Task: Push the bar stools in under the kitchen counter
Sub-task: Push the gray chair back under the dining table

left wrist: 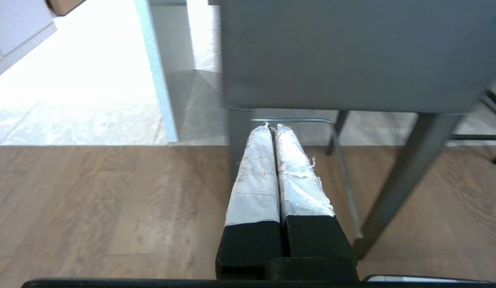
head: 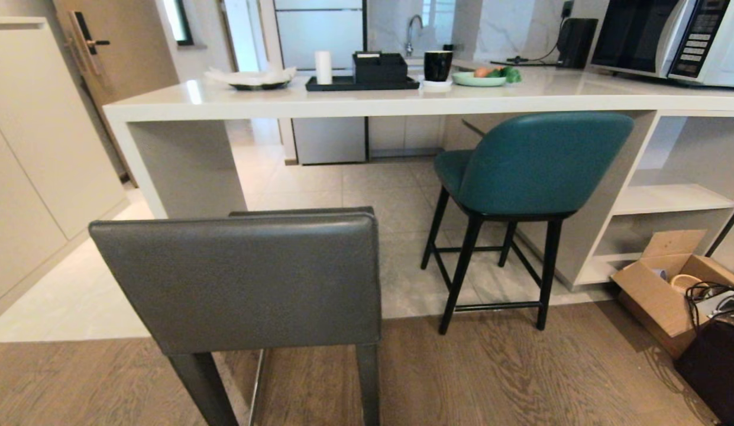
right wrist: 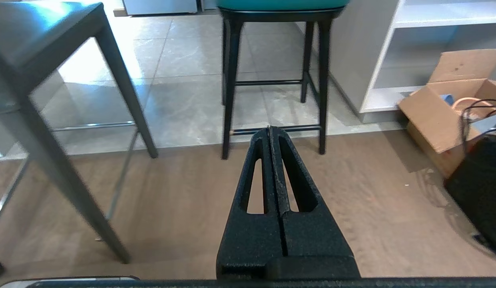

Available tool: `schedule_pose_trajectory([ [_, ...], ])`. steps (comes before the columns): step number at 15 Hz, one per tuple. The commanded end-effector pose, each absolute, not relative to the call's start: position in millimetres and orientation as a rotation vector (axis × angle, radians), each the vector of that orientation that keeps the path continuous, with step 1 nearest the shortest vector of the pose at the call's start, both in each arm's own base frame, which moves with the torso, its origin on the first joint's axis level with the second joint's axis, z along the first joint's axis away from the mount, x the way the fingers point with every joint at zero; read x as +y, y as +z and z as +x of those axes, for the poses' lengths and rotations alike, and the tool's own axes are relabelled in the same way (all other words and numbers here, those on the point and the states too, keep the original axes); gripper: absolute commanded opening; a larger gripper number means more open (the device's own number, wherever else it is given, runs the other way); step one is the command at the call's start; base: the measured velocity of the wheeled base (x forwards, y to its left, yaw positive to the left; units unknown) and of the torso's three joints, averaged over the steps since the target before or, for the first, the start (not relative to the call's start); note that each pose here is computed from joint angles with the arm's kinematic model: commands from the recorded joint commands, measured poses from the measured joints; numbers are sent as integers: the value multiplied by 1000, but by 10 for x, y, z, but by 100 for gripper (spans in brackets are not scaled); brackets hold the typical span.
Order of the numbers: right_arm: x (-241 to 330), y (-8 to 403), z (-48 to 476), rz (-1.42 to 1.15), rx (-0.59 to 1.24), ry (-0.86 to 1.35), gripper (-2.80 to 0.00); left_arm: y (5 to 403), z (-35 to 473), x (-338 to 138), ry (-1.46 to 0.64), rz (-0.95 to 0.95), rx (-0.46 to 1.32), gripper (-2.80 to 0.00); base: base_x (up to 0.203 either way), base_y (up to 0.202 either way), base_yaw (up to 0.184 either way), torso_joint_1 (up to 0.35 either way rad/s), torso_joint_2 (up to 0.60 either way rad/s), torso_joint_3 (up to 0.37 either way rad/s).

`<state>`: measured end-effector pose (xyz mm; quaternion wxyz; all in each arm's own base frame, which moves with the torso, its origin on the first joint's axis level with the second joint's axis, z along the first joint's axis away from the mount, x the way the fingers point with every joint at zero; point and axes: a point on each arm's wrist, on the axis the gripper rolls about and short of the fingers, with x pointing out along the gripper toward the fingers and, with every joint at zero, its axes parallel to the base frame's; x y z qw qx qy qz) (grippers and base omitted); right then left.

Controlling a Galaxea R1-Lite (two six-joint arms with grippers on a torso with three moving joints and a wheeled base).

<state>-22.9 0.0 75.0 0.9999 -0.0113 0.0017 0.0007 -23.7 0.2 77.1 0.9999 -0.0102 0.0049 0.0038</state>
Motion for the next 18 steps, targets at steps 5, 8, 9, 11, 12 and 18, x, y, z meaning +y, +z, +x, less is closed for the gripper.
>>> schedule_pose_trajectory([
  [5, 0, 746, -227, -23, 6, 2, -280, 773, -237, 2, 8, -21, 10, -280, 0, 195, -2, 1, 1, 4],
  [8, 0, 746, -227, -21, 6, 2, -280, 772, -236, 2, 8, -21, 11, -280, 0, 194, -2, 2, 7, 3],
  [9, 0, 746, -227, -21, 6, 2, -280, 775, -237, 2, 8, -21, 10, -280, 0, 196, -1, 5, -2, 2],
  [11, 0, 746, -227, -20, 6, 2, -280, 772, -236, 2, 8, -21, 11, -280, 0, 198, -1, 2, 1, 4],
  [12, 0, 746, -227, -20, 6, 2, -280, 772, -236, 2, 8, -21, 11, -280, 0, 199, 4, 1, -2, 2],
  [18, 0, 746, -227, -18, 6, 2, -280, 775, -237, 2, 8, -21, 10, -280, 0, 98, 0, 2, 0, 3],
])
